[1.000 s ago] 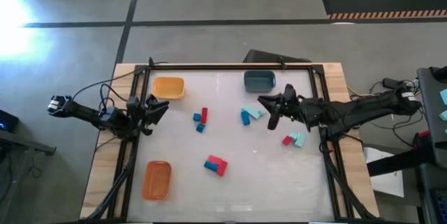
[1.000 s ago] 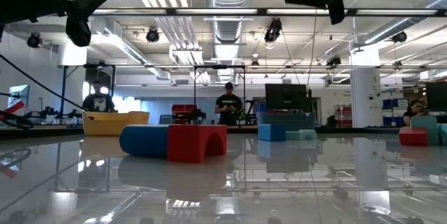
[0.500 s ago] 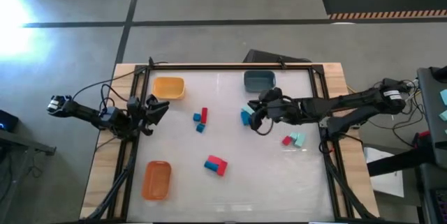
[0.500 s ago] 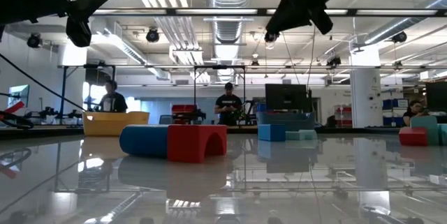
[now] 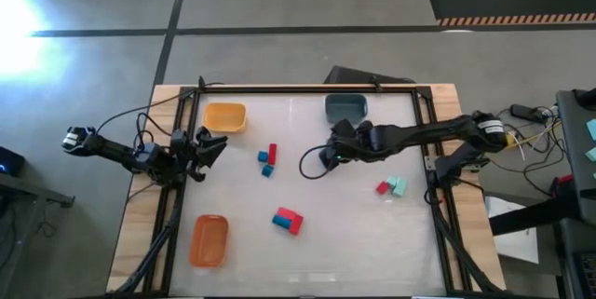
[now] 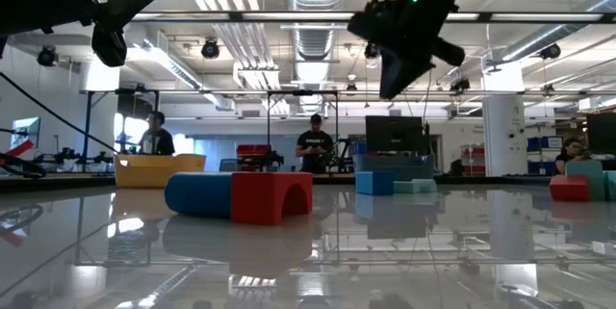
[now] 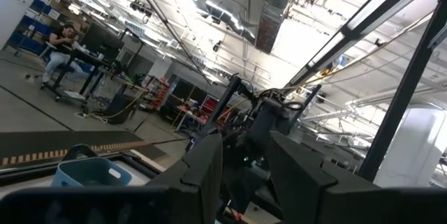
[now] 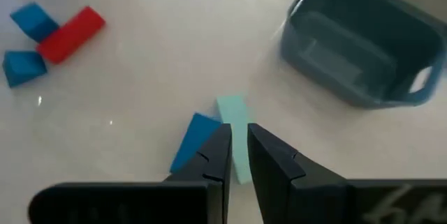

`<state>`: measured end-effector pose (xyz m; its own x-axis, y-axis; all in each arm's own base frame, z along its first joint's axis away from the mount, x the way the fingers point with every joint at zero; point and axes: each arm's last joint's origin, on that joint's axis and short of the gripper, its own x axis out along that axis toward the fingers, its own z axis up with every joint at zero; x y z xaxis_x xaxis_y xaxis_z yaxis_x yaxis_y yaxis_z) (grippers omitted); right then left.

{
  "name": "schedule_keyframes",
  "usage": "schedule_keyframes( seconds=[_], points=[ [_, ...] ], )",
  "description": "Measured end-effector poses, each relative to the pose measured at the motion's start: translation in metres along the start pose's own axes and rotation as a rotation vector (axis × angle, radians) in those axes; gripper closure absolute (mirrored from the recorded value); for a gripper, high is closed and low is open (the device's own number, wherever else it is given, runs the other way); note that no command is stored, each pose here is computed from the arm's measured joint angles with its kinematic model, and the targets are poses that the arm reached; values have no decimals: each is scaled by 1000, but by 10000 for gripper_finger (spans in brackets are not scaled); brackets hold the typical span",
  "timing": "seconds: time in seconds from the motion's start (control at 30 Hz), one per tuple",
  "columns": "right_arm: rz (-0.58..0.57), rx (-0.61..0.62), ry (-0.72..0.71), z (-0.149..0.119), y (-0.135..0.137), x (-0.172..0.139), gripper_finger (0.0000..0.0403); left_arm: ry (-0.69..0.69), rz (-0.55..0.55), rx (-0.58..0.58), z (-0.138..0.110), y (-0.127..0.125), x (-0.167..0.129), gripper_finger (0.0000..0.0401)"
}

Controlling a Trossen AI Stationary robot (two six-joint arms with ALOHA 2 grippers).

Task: Sort & place blocks by color
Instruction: Put the top right blue block into the yellow bin

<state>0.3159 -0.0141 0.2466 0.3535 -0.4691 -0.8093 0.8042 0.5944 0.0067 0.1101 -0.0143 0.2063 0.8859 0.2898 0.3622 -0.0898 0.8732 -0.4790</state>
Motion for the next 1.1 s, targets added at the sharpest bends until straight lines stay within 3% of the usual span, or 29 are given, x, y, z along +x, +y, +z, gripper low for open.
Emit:
schedule_keyframes(
  seconds=[0.13,0.47,0.63,0.8,1.1],
  points=[
    [9,25,87,-2,2,17,319,0,0,0,0,0,0,302],
    [-35,48,181,-13,11,55,152,0,0,0,0,0,0,302],
    [-7,51,211,-13,13,67,95,0,-1,-1,0,0,0,302],
    [-11,48,218,-15,15,77,74,0,-1,0,0,0,0,302],
    [25,48,261,-22,23,94,78,0,-1,-1,0,0,0,302]
  ],
)
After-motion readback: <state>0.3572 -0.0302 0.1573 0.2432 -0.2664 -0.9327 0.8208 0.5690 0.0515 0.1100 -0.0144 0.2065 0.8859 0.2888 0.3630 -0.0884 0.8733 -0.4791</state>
